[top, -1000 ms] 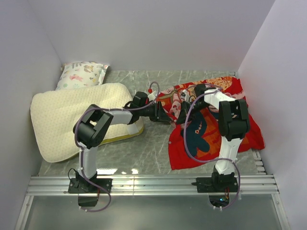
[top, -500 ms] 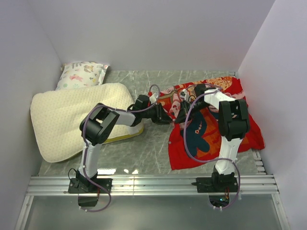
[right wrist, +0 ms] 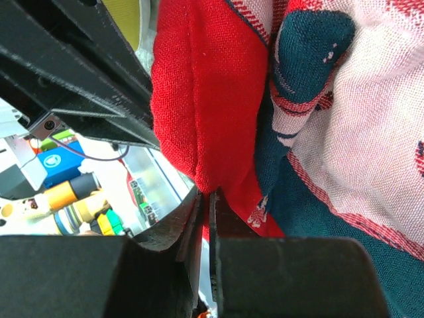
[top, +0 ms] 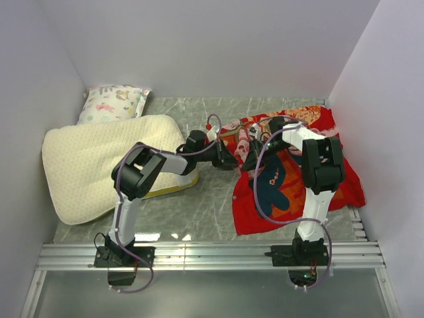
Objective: Put the pillow into the pillowcase
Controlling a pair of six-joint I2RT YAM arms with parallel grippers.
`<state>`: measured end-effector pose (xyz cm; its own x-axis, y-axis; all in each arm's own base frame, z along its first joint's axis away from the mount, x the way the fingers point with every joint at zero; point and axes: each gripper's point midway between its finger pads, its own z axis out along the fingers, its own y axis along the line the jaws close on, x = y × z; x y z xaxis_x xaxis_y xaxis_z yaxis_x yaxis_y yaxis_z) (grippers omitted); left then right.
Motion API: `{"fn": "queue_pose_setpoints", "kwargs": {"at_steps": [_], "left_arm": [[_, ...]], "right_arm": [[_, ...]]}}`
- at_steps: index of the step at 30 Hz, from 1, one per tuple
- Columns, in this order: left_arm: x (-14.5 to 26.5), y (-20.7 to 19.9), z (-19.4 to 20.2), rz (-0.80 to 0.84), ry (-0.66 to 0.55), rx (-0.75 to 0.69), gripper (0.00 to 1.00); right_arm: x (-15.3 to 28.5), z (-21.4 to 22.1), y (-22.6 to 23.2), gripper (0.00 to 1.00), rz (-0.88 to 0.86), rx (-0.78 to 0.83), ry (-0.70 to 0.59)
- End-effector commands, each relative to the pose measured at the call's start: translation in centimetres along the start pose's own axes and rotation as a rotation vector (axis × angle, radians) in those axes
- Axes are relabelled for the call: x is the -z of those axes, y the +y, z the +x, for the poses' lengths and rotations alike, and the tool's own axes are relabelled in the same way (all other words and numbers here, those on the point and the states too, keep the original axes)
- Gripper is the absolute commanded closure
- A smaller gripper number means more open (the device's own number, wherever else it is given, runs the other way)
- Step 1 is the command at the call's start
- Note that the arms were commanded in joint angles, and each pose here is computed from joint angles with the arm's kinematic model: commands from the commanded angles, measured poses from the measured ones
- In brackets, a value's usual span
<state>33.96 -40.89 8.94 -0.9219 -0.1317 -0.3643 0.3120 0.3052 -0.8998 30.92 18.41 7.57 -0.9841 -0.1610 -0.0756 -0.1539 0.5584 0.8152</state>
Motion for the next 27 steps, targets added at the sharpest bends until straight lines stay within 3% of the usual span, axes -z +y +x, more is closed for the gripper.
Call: {"fn": "queue_pose_setpoints", "kwargs": {"at_steps": [1, 4, 6, 8, 9, 17, 20, 21, 22, 27], "left_arm": [[-0.5, -1.9, -0.8, 0.066, 0.012, -0.017, 0.99], [0.9, -1.3, -0.6, -0.001, 0.052, -0.025, 1.00], [2.6, 1.4, 1.1, -0.149, 0.133, -0.052, 0.99], [4.6, 2.0, 0.7, -0.246, 0.136, -0.178, 1.00], [6.2, 3.3, 2.3, -0.327, 0.196, -0.143, 1.00], [14.8, 9.1, 1.5, -0.710, 0.275, -0.213, 1.00], [13.9, 6.0, 1.3, -0.435, 0.236, -0.124, 0.97], [13.4, 4.7, 1.1, -0.358, 0.213, -0.110, 0.93], [12.1, 2.4, 0.8, -0.239, 0.174, -0.170, 0.81], [7.7, -2.0, 0.5, -0.099, 0.130, -0.213, 0.74]], "right_arm": [[0.0, 0.5, 0.3, 1.00, -0.027, -0.007, 0.013], [0.9, 0.2, -0.1, 1.00, -0.017, -0.009, 0.001], [1.9, 0.0, -0.5, 0.99, -0.010, -0.024, -0.012], [2.7, 0.0, -0.9, 0.99, 0.006, -0.021, -0.023], [3.0, 0.2, -1.0, 0.99, 0.013, -0.025, -0.019], [5.7, 1.4, -4.1, 0.99, 0.134, -0.042, -0.043], [5.7, 1.8, -3.2, 0.99, 0.090, -0.050, -0.035], [5.4, 1.7, -3.1, 0.98, 0.080, -0.045, -0.040], [5.1, 1.7, -2.6, 0.98, 0.049, -0.053, -0.041], [3.1, 1.5, -1.3, 0.98, -0.045, -0.060, -0.021]]}}
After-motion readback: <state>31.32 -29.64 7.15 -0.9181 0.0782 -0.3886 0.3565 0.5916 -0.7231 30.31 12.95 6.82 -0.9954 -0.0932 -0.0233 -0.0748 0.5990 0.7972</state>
